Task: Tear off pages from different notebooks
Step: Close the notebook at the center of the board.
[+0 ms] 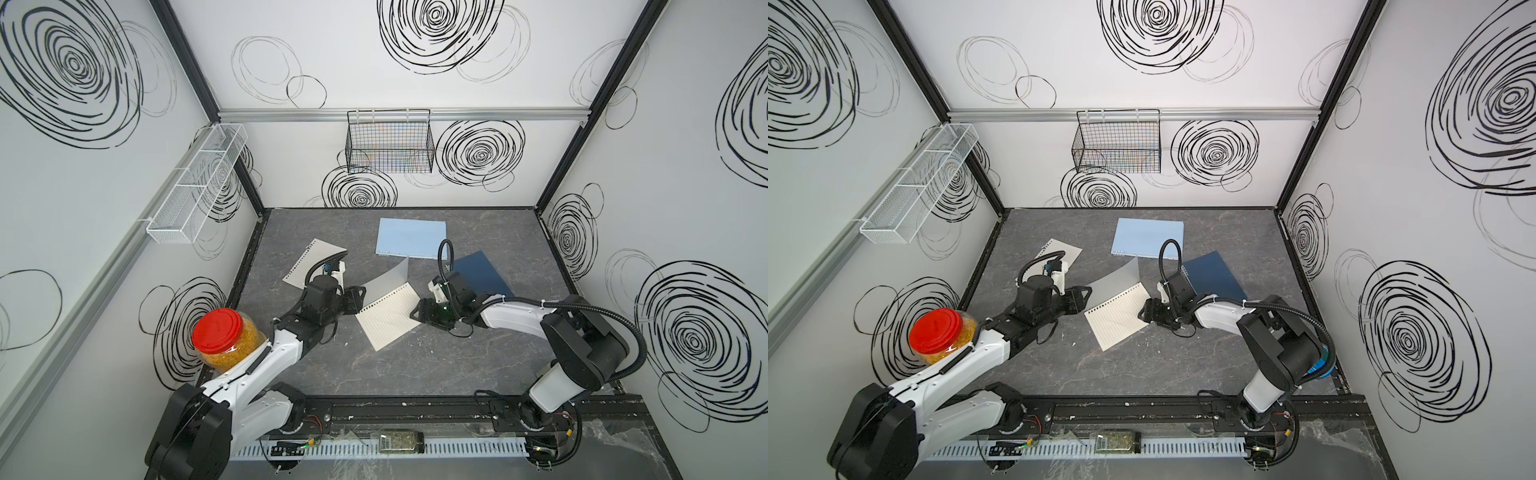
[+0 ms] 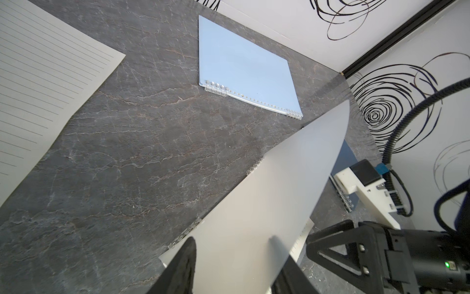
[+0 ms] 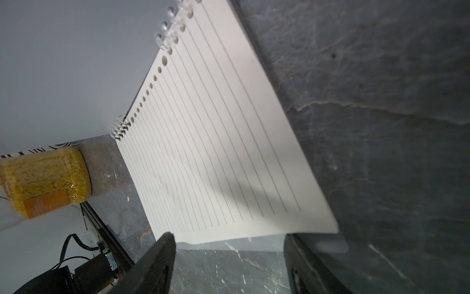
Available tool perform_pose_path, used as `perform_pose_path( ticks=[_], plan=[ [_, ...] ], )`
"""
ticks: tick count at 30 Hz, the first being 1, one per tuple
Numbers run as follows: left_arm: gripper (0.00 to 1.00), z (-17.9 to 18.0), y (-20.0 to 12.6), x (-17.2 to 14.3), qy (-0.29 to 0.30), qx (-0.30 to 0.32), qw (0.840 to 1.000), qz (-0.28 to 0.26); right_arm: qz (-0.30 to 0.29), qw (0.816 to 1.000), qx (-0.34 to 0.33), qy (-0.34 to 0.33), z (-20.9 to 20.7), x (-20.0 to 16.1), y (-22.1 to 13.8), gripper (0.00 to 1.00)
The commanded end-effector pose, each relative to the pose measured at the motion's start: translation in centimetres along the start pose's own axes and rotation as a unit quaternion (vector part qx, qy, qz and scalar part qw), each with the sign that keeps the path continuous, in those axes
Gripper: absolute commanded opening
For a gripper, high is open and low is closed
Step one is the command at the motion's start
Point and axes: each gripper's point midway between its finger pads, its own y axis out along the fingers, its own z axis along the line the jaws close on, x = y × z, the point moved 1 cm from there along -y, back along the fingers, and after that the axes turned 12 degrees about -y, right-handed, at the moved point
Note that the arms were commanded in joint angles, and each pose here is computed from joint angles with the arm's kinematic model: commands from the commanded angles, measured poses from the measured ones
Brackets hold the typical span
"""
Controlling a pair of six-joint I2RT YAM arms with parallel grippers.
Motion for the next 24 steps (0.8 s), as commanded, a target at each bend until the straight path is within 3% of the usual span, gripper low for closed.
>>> perform_pose_path(
  ticks=[1, 9, 16, 20, 24],
  plan=[
    [0.52, -2.0, -0.6, 0.4, 0.014, -0.05, 0.999, -0.009, -0.023, 1.0, -0.002, -0.001, -0.7, 2.0, 0.4, 0.71],
    [0.53, -4.2, -0.8, -1.0, 0.023, -0.102, 0.994, 0.016, -0.046, 0.999, 0.018, 0.002, -0.8, 5.3, 1.4, 0.71],
    [0.57, -6.8, -1.8, -1.3, 0.035, -0.161, 0.986, 0.029, -0.078, 0.997, 0.016, 0.011, -1.7, 8.5, -0.2, 0.7],
    [0.63, -4.9, -1.2, -0.3, 0.018, -0.108, 0.994, 0.011, -0.09, 0.996, 0.006, 0.019, -2.5, 8.6, -1.6, 0.7],
    [0.63, -1.3, 1.0, 0.0, -0.021, -0.036, 0.998, 0.039, -0.096, 0.995, -0.001, 0.02, -2.7, 8.0, -2.7, 0.71]
  ],
)
